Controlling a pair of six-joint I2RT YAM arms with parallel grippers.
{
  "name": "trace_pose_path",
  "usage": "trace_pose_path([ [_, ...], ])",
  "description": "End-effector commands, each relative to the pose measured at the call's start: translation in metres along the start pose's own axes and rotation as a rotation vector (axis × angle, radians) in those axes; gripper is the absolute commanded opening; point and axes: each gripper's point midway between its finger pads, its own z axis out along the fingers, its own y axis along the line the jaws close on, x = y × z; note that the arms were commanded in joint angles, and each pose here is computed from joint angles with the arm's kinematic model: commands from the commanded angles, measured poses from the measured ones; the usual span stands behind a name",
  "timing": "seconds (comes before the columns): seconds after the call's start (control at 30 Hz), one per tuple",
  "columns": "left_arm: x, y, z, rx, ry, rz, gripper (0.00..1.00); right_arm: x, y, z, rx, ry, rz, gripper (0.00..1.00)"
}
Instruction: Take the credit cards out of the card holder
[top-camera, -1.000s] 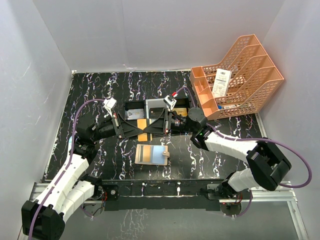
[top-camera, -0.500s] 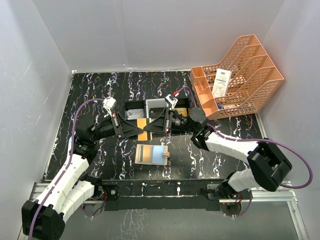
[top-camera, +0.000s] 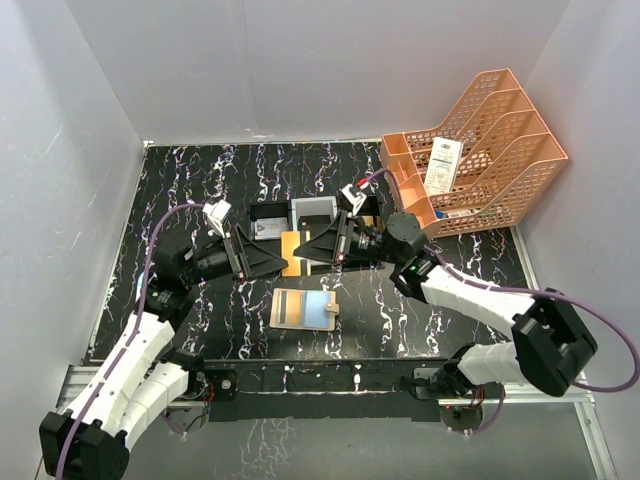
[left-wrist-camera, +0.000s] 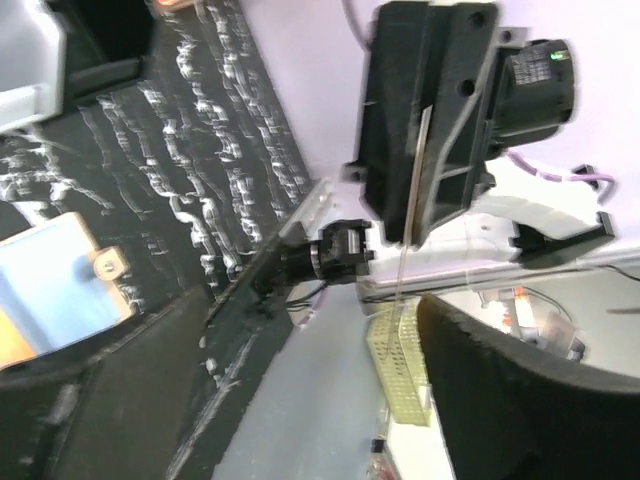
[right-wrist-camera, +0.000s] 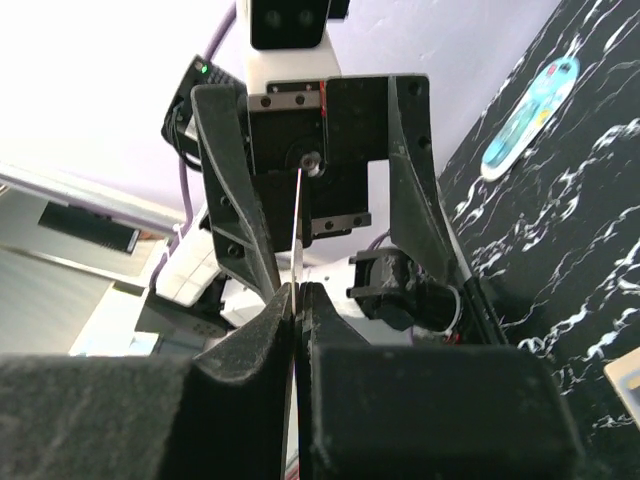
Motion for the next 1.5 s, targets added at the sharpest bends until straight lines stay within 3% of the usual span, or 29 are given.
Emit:
trace_pose_path([
  [0.0,-0.010,0.013,-0.014,-0.195,-0.054,0.078,0.94,-0.031,0.006,-0.017,0.071,-0.124,-0.124,0.00],
  [0.03,-0.012,0.018,-0.017,-0.243,-0.062,0.086,0.98,-0.035,-0.001,-0.020,0.120,-0.143,-0.138,0.00],
  [0.2,-0.018,0.051,-0.041,-0.502,-0.099,0.131,0.99,-0.063,-0.035,-0.048,0.410,-0.257,-0.278,0.00],
  [0.3,-0.029,0.072,-0.066,-0.699,-0.166,0.151,0.99,-0.073,-0.044,-0.061,0.515,-0.249,-0.462,0.00],
  [0.43,-0.042,0.076,-0.082,-0.778,-0.240,0.225,0.99,-0.089,-0.068,-0.090,0.698,-0.233,-0.749,0.00],
  [0.6,-0.054,0.102,-0.096,-0.960,-0.216,0.249,0.99,-0.107,-0.091,-0.114,0.881,-0.055,-1.149,0.00],
  [0.7,-0.067,0.120,-0.116,-1.106,-0.286,0.256,0.99,-0.130,-0.108,-0.127,1.040,0.013,-1.275,0.00],
  [0.8,-0.075,0.124,-0.116,-1.124,-0.288,0.308,0.99,-0.145,-0.133,-0.134,1.162,0.116,-1.372,0.00],
  [0.93,-0.076,0.135,-0.124,-1.197,-0.254,0.322,0.99,-0.158,-0.152,-0.127,1.158,0.201,-1.409,0.00],
  [1.2,-0.070,0.124,-0.136,-1.129,-0.386,0.387,0.99,-0.178,-0.198,-0.127,1.144,0.352,-1.462,0.00],
  [1.47,-0.070,0.139,-0.132,-1.175,-0.325,0.367,0.99,-0.188,-0.226,-0.108,1.046,0.448,-1.561,0.00],
])
